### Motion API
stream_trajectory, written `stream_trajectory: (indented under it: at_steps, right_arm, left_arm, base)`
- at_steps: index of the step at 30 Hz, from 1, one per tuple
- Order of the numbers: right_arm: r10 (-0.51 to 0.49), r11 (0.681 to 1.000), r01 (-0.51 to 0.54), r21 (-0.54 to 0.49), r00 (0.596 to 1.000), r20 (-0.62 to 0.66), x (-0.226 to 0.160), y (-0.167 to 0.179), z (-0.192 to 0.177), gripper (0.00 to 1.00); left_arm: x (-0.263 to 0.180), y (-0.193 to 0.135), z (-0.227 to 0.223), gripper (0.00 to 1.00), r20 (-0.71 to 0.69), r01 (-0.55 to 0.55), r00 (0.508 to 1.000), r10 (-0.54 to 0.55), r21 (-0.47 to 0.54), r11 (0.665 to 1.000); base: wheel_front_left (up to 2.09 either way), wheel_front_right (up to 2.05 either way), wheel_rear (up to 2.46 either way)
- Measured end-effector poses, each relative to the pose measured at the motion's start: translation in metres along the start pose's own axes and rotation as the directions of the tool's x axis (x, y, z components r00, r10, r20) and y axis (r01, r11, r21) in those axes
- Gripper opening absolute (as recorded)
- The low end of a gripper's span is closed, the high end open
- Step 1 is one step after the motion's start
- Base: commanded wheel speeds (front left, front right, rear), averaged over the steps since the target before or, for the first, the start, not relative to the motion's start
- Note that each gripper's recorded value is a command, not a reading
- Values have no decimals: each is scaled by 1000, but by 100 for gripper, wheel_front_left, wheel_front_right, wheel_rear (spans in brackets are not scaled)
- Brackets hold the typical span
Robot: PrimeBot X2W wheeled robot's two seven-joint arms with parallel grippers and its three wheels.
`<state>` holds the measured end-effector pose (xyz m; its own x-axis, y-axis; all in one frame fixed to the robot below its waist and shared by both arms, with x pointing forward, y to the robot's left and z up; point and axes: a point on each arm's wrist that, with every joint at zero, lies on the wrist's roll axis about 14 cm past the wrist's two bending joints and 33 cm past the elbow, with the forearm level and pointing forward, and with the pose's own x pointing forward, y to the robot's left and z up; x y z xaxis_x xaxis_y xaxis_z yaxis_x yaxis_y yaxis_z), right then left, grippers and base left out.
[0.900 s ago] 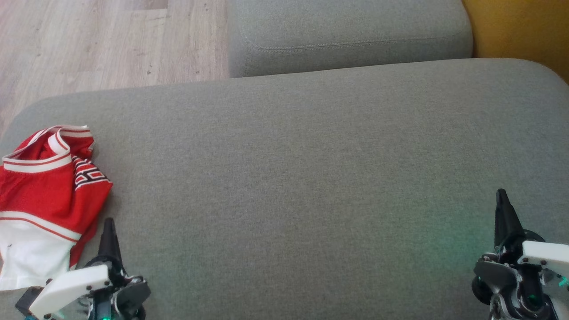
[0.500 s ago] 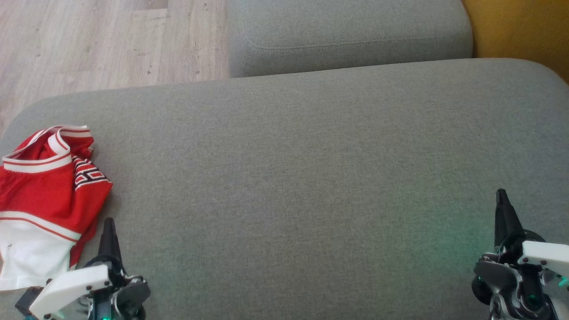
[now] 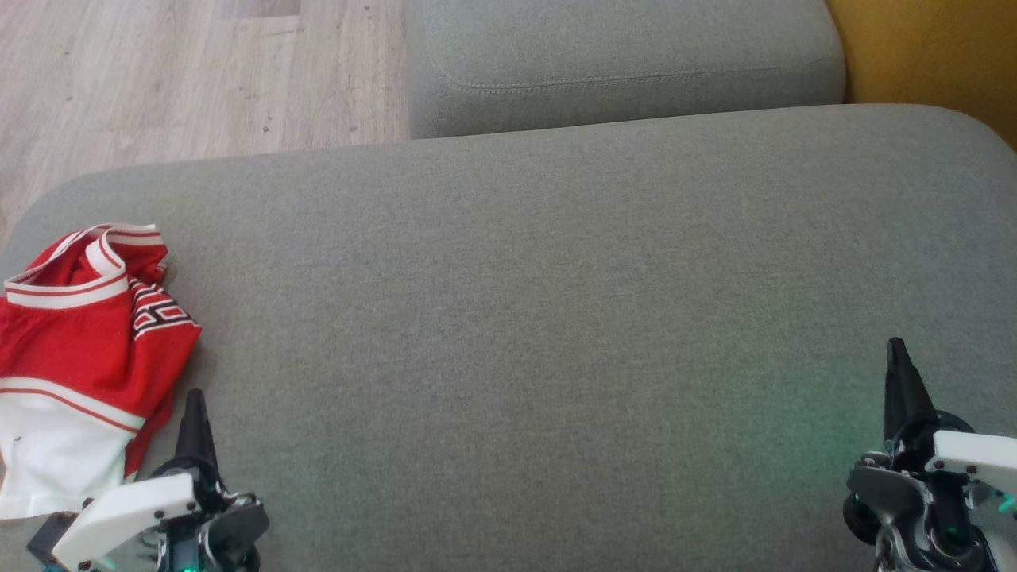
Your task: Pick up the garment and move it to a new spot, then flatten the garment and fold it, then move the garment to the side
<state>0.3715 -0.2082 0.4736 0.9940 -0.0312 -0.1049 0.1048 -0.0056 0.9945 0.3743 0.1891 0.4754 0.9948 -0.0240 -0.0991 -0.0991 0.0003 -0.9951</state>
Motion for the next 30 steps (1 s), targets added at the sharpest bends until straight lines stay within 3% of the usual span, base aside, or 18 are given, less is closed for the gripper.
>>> stream_trajectory:
  at_steps: [9, 10, 16, 30]
  right_arm:
    - [0, 1000, 0, 0, 1000, 0, 0, 0, 0, 0]
    - [-12, 1000, 12, 1, 1000, 0, -1, -4, 0, 100]
    - [-145, 989, 145, 10, 989, 4, -22, -49, 0, 100]
    - [-144, 985, 144, -97, 990, 4, -21, -47, -5, 100]
  left_arm:
    - [0, 0, 0, 0, 0, 0, 1000, 0, 0, 1000]
    - [-1, 4, 0, 100, -1, -13, 1000, 13, -1, 1000]
    - [-23, 49, -3, 100, 0, -146, 989, 146, -15, 989]
    - [-21, 46, -4, 100, 10, -152, 988, 151, 90, 984]
  base:
    - [0, 0, 0]
    - [0, 0, 0]
    - [0, 0, 0]
    - [0, 0, 0]
